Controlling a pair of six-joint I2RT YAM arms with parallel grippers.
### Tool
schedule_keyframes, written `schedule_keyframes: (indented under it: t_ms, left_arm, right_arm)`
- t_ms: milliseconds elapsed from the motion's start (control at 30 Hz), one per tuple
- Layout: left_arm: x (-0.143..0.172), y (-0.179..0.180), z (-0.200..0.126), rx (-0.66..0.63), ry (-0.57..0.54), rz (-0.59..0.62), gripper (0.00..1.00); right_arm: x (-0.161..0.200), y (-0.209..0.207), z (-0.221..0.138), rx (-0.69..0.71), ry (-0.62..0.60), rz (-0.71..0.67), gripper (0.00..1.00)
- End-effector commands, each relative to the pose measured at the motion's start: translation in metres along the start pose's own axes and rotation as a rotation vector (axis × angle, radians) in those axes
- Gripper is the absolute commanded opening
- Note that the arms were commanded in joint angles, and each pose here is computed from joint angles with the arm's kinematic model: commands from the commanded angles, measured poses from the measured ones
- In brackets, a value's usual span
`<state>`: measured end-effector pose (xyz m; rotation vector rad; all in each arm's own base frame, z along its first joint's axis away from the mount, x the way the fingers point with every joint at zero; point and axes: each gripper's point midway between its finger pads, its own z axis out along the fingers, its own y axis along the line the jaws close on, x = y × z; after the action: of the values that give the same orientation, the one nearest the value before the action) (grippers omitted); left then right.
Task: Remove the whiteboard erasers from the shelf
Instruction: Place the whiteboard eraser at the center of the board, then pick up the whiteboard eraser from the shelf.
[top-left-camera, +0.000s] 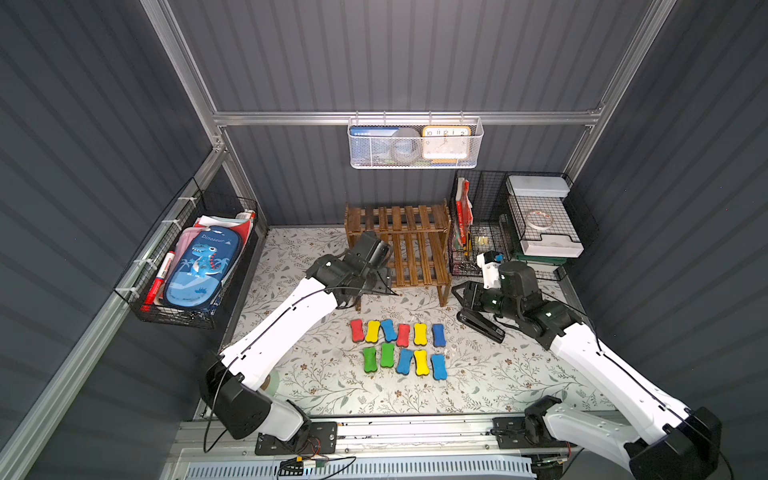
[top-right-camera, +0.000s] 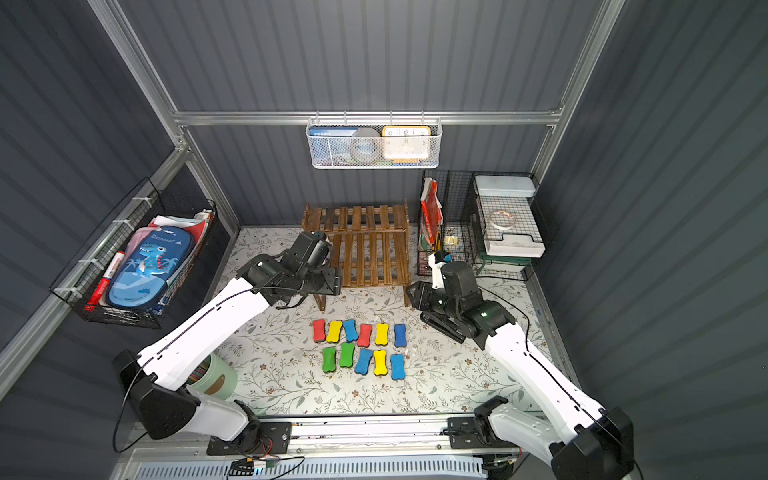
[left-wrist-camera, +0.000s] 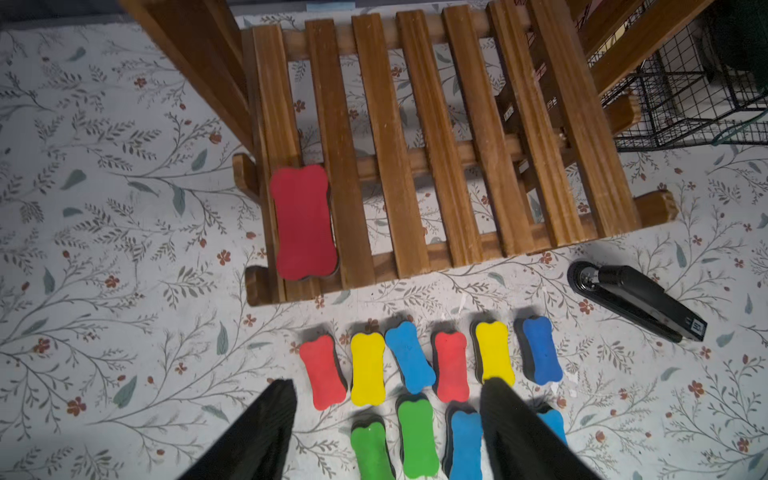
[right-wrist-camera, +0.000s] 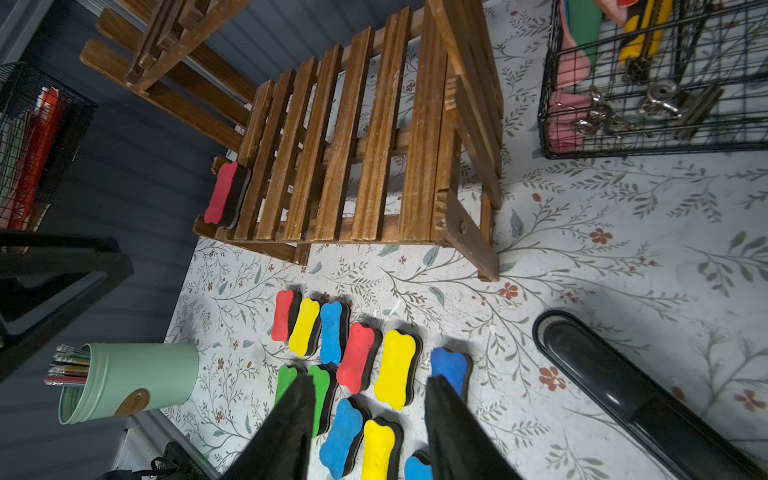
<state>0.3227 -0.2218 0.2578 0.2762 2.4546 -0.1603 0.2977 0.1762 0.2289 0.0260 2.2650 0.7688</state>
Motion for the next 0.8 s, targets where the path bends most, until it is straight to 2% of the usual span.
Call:
schedule_keyframes:
  t_ms: [0,233,533,767]
  left_arm:
    - [-0.009,0.008,0.016,-0.093,0.002,0.097,0.74]
    - [-0.015,0.021,0.051,-0.121,0.042,0.087,0.75]
    - [-0.013,0.039,0.064,-0.17,0.058,0.065,0.78]
    - [-0.005,0.049,0.081,-0.179,0.1,0.04,0.74]
  right_arm:
    - [-0.007,0.002,-0.006,0.003,-0.023,-0.005,0.48]
    - [-0.007,0.001,-0.008,0.009,-0.029,-0.011,0.48]
    - [-0.007,-0.001,-0.009,0.016,-0.033,-0.016,0.48]
    - [-0.007,-0.001,-0.009,0.016,-0.035,-0.013,0.48]
